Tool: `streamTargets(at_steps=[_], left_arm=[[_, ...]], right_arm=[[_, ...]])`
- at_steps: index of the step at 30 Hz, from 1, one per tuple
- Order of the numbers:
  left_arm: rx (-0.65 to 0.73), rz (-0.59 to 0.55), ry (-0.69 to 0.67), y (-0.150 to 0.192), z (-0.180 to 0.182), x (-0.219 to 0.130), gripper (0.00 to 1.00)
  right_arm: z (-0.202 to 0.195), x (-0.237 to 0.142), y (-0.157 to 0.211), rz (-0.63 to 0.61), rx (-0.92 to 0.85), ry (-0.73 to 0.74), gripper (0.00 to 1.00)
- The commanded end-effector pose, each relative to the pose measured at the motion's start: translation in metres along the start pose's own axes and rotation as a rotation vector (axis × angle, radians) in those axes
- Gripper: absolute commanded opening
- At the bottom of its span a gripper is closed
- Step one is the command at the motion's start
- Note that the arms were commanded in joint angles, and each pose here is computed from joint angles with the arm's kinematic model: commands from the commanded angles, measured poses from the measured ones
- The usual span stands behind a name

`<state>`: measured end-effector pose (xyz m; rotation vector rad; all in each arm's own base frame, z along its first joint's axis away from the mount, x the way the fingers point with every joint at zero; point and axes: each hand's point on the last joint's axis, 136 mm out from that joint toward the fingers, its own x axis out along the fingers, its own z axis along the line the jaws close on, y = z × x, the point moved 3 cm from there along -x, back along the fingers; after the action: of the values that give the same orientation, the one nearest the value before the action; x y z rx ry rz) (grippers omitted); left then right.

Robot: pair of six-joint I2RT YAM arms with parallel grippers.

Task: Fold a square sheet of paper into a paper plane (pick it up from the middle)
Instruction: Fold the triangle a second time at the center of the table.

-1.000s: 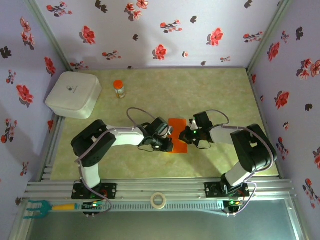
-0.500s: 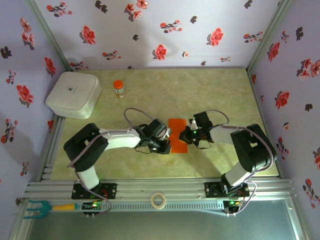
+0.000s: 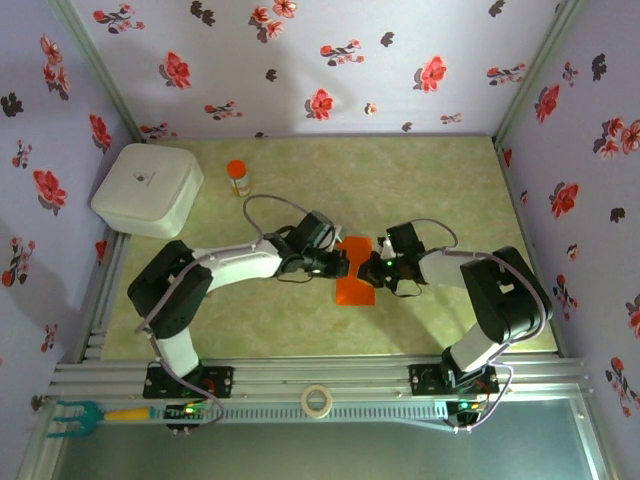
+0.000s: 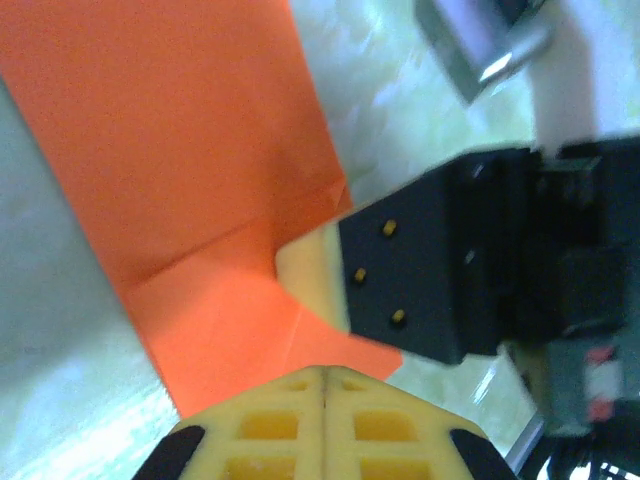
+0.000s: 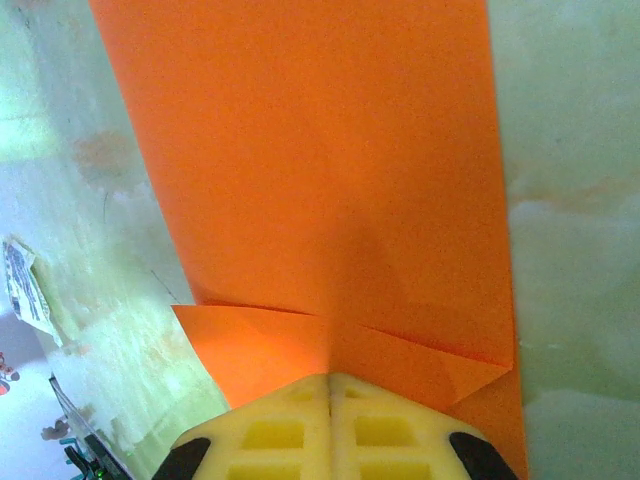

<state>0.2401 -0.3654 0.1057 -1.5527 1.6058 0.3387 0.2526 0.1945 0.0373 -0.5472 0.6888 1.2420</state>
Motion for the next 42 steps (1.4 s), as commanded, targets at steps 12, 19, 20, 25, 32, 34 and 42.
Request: streamTargets(at_steps=[12,19,20,25,32,34,42], left_arm=[[-0.020,0.160,-0.017,0.039,0.013,0.040,0.00],[-0.029,0.209,-0.054,0.054,0.026,0.052,0.00],[-0.029,0.218,-0.060,0.058,0.029,0.054,0.00],[-0.038,0.244,-0.109,0.075,0.043,0.059,0.00],[-0.050,0.229,-0.132,0.080,0.050,0.057,0.00],[-0.049,0.225,-0.130,0.078,0.049,0.056,0.00],[-0.054,0.228,-0.137,0.079,0.050,0.057,0.00]], right_arm=[[-0.022,0.002,0.003,-0.004,0.029,0.089,0.00],[-0.017,0.000,0.000,-0.008,0.022,0.068,0.00],[-0.015,-0.001,-0.001,-0.010,0.020,0.067,0.00],[0.000,-0.010,-0.008,-0.030,-0.003,0.023,0.00],[0.021,-0.018,-0.004,-0.041,-0.032,-0.049,0.00],[0.015,-0.013,0.002,-0.023,-0.018,-0.032,0.00],[-0.015,0.000,0.013,0.005,0.010,0.053,0.00]])
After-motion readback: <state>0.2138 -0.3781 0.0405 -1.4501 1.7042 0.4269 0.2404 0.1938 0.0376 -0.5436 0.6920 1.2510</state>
